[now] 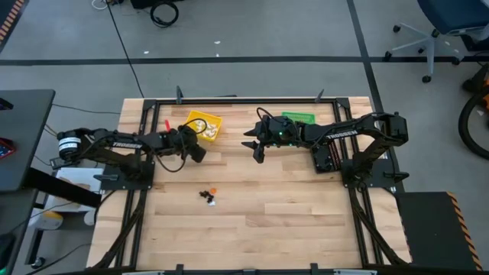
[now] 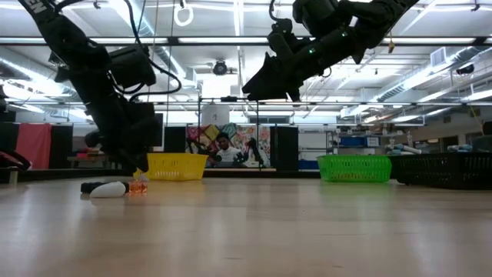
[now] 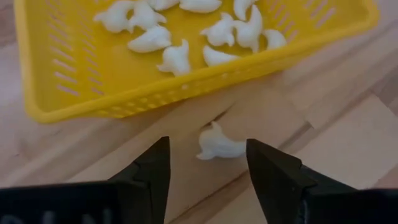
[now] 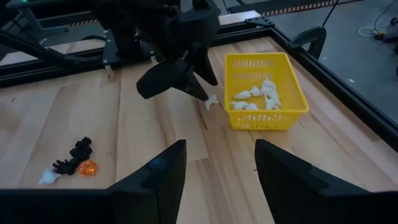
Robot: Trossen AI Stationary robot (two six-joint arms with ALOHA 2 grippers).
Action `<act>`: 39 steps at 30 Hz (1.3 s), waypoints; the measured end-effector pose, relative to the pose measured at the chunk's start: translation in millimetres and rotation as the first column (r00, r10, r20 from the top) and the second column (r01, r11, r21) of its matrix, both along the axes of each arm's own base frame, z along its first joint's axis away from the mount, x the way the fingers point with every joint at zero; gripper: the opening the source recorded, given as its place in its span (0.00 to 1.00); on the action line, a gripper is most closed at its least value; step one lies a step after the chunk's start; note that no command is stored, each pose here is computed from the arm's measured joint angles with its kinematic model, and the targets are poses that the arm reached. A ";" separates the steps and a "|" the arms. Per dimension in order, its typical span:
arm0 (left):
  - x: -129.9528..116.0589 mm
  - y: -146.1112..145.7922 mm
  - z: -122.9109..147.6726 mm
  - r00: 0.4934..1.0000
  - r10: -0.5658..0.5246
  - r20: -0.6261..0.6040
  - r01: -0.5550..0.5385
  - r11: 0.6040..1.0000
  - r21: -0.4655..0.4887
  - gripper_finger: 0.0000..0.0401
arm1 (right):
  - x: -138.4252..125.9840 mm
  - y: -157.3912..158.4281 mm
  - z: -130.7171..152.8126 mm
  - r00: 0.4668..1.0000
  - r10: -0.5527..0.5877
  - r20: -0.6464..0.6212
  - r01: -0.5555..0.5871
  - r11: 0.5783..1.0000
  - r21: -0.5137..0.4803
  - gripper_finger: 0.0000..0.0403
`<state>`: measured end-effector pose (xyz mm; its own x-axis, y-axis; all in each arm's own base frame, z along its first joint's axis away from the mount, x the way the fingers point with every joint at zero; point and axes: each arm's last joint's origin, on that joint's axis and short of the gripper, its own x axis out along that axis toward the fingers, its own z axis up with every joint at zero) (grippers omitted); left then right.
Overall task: Sort Halloween decoration
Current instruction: Put the white ghost toy into the yellow bin
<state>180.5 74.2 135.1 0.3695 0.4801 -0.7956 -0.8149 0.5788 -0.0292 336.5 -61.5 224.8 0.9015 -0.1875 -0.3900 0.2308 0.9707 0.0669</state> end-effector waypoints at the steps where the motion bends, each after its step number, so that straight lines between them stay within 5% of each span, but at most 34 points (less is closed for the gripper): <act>1: -0.1 1.0 0.2 1.000 0.005 0.003 -0.005 1.000 0.001 0.47 | 0.0 0.0 0.0 1.000 0.000 0.000 0.000 1.000 0.000 0.48; 24: 12.7 8.1 -20.9 0.999 0.028 -0.021 -0.028 1.000 0.008 0.46 | 0.6 0.4 1.3 1.000 0.002 0.014 -0.002 1.000 -0.002 0.48; 39: 9.6 6.4 -23.8 0.997 -0.009 -0.072 0.007 1.000 -0.026 0.30 | 0.7 0.6 1.3 1.000 0.005 0.014 -0.005 1.000 -0.001 0.48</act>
<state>190.1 80.5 111.3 0.3144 0.4565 -0.8324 -0.8106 0.5854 0.0149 337.1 -60.9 226.1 0.9080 -0.1838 -0.3766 0.2252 0.9719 0.0688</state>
